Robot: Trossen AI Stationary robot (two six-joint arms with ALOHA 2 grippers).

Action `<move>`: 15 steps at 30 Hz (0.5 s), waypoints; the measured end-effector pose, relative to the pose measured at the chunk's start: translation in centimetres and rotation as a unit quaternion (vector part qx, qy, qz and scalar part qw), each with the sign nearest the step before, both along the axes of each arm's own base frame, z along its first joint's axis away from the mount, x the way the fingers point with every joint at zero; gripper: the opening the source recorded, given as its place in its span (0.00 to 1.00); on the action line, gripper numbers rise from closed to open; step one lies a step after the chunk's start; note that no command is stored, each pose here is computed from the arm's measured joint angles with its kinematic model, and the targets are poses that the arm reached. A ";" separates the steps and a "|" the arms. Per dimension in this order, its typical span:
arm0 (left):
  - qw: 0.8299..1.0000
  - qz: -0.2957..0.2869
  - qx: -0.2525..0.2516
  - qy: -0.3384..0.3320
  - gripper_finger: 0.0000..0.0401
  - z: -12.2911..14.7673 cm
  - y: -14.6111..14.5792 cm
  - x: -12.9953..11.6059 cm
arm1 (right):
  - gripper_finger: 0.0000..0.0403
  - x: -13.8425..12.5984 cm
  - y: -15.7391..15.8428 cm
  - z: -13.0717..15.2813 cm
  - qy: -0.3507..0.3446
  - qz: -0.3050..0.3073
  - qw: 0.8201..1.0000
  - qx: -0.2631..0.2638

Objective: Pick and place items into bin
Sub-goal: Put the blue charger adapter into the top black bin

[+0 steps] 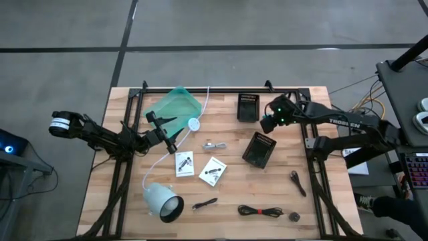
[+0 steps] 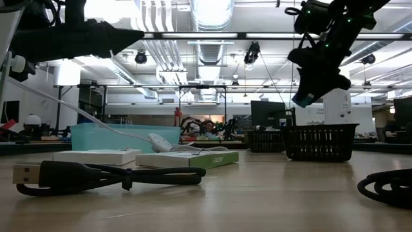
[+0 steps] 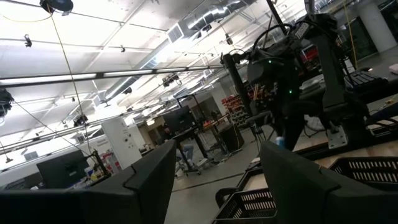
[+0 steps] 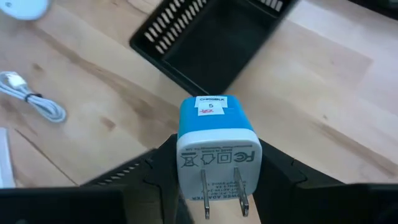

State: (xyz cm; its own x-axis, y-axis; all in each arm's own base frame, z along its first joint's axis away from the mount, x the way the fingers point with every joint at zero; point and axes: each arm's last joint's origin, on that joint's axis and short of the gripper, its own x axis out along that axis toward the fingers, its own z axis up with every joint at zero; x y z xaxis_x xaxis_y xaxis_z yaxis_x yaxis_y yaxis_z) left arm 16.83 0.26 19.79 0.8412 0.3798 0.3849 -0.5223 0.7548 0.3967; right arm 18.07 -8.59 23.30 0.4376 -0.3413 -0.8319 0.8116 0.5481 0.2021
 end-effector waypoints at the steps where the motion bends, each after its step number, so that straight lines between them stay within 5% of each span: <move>1: 1.000 0.000 0.000 0.000 0.54 0.0 0.0 0.0 | 0.34 0.3 0.0 -0.1 -0.003 0.003 1.000 -0.002; 15: 1.000 0.000 0.000 0.000 0.54 0.0 0.0 0.0 | 0.34 2.6 -0.5 1.5 -0.062 0.034 0.995 -0.073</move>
State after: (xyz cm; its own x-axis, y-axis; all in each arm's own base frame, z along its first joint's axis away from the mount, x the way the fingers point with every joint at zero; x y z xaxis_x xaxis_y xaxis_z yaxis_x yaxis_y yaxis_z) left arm 16.83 0.26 19.79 0.8411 0.3800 0.3849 -0.5225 0.7547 0.3967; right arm 20.66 -9.10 24.83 0.5592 -0.4207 -0.7143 0.7459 0.6314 0.2121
